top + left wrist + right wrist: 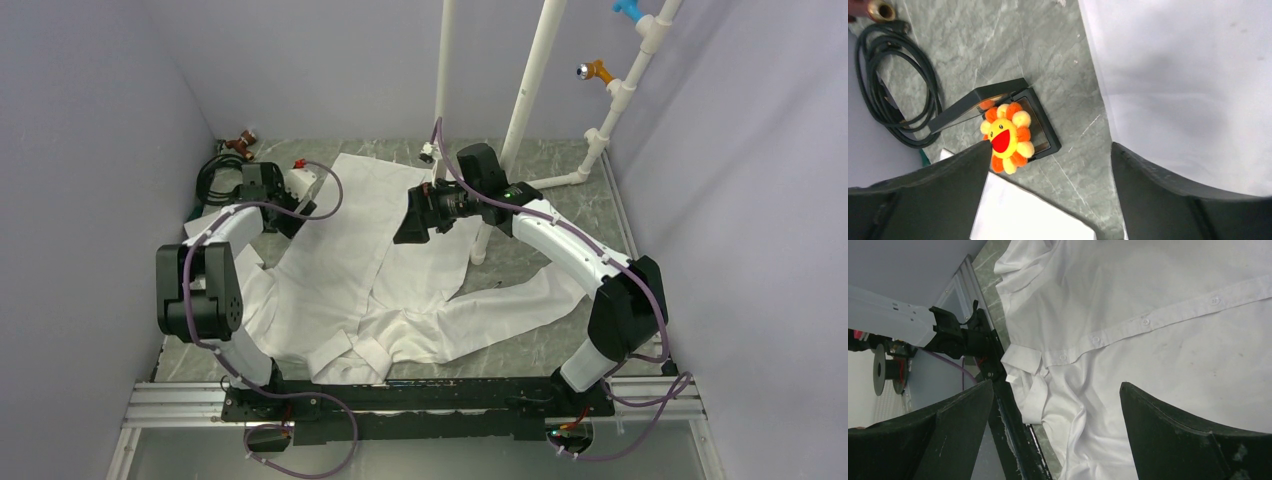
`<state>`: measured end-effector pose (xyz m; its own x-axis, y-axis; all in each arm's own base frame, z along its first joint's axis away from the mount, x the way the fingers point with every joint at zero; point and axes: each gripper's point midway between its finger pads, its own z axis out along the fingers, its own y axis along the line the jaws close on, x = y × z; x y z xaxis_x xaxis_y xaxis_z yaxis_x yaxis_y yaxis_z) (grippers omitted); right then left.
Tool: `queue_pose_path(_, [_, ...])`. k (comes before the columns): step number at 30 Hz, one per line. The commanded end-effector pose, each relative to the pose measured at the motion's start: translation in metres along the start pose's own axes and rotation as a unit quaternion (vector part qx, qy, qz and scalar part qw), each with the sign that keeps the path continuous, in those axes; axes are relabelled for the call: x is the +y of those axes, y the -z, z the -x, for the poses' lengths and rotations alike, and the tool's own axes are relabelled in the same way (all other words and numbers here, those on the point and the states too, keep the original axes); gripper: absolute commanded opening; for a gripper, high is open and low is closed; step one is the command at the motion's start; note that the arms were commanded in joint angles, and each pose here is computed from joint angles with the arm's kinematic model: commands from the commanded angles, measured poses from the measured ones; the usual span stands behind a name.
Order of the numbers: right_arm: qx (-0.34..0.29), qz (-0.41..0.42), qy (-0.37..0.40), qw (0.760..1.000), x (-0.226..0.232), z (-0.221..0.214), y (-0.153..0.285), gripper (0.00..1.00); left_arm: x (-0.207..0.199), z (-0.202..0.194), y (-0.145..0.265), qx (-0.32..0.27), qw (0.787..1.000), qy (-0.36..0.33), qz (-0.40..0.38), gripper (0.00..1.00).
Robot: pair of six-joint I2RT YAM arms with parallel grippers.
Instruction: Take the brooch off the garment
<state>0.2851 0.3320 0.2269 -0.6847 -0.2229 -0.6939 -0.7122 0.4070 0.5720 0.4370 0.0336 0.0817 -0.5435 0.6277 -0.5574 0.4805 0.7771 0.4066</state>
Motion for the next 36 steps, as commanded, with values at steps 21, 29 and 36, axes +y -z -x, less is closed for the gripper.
queue_pose_path(21, [-0.011,-0.093,0.334,0.938,0.055,-0.047,0.042,1.00,-0.058,0.074,0.205,-0.189,0.968,0.151,-0.071,1.00])
queue_pose_path(29, [-0.116,-0.198,0.339,0.912,0.031,-0.030,0.108,1.00,-0.084,0.057,0.242,-0.185,0.967,0.145,-0.101,0.99])
queue_pose_path(36, [-0.187,-0.297,0.252,0.902,-0.016,-0.025,0.176,1.00,-0.064,0.042,0.230,-0.156,0.960,0.230,-0.042,0.99])
